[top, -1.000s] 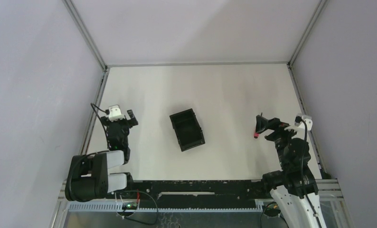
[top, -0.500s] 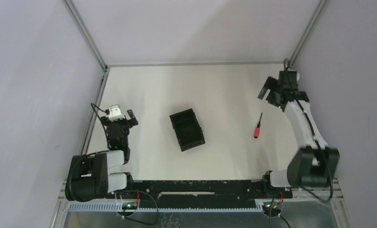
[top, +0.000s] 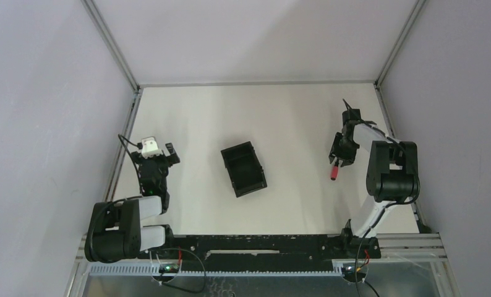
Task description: Put the screwdriver in the bin
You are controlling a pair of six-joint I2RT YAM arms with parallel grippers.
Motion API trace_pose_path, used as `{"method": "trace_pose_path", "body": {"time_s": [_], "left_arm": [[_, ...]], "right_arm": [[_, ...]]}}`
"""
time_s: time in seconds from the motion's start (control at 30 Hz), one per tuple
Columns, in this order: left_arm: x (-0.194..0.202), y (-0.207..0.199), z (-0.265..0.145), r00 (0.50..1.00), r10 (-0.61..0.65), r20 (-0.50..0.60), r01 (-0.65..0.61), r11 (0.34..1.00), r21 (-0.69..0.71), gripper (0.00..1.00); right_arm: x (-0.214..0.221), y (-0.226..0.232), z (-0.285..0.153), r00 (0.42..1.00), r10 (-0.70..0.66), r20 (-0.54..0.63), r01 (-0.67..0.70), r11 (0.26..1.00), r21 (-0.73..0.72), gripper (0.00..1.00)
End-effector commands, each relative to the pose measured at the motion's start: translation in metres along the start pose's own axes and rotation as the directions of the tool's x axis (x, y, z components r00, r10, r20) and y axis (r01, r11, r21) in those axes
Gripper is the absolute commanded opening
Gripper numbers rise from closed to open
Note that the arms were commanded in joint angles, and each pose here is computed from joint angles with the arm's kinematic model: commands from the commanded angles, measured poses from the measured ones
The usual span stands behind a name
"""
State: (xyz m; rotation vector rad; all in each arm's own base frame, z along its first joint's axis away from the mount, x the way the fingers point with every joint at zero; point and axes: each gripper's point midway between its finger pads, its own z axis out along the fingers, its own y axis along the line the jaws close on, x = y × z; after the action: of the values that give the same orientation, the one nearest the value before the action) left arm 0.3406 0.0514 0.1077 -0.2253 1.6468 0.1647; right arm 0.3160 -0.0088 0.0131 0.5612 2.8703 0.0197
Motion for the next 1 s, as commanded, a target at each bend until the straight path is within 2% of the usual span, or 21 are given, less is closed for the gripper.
{"method": "trace_pose_path", "body": {"time_s": [0.0, 0.03, 0.07, 0.1, 0.23, 0.37, 0.53, 0.77, 0.9, 0.97], "left_arm": [[-0.029, -0.004, 0.01, 0.997, 0.003, 0.081, -0.003, 1.0, 0.004, 1.0], [-0.029, -0.003, 0.01, 0.997, 0.003, 0.081, -0.003, 1.0, 0.004, 1.0], [-0.029, -0.004, 0.01, 0.997, 0.003, 0.082, -0.003, 1.0, 0.005, 1.0], [-0.029, -0.004, 0.01, 0.997, 0.003, 0.081, -0.003, 1.0, 0.004, 1.0], [-0.029, -0.004, 0.01, 0.997, 0.004, 0.08, -0.004, 1.0, 0.005, 1.0], [-0.029, -0.004, 0.01, 0.997, 0.003, 0.081, -0.003, 1.0, 0.005, 1.0], [-0.029, -0.004, 0.01, 0.997, 0.003, 0.081, -0.003, 1.0, 0.005, 1.0], [-0.029, -0.004, 0.01, 0.997, 0.003, 0.081, -0.003, 1.0, 0.004, 1.0], [-0.029, -0.004, 0.01, 0.997, 0.003, 0.08, -0.003, 1.0, 0.005, 1.0], [-0.029, -0.004, 0.01, 0.997, 0.003, 0.08, -0.003, 1.0, 0.004, 1.0]], "right_arm": [[0.006, -0.006, 0.014, 0.999, -0.046, -0.029, 0.048, 0.997, 0.056, 0.39], [0.006, -0.006, 0.013, 0.998, -0.052, -0.028, 0.054, 0.997, 0.063, 0.28], [0.005, -0.007, 0.01, 0.998, -0.057, -0.024, 0.059, 0.996, 0.068, 0.11], [0.003, -0.006, 0.005, 0.998, -0.064, -0.017, 0.066, 0.995, 0.072, 0.0], [-0.017, 0.007, -0.035, 0.993, -0.109, 0.044, 0.107, 0.992, 0.062, 0.0], [-0.049, 0.016, -0.099, 0.984, -0.137, 0.116, 0.132, 0.99, 0.049, 0.0], [-0.047, 0.031, -0.159, 0.978, -0.189, 0.088, 0.19, 0.982, 0.006, 0.0], [-0.036, 0.062, -0.175, 0.964, -0.247, 0.1, 0.25, 0.968, -0.014, 0.0], [-0.013, 0.124, -0.18, 0.924, -0.359, 0.132, 0.373, 0.922, -0.1, 0.0], [0.012, 0.168, -0.185, 0.875, -0.46, 0.152, 0.479, 0.867, -0.138, 0.0]]}}
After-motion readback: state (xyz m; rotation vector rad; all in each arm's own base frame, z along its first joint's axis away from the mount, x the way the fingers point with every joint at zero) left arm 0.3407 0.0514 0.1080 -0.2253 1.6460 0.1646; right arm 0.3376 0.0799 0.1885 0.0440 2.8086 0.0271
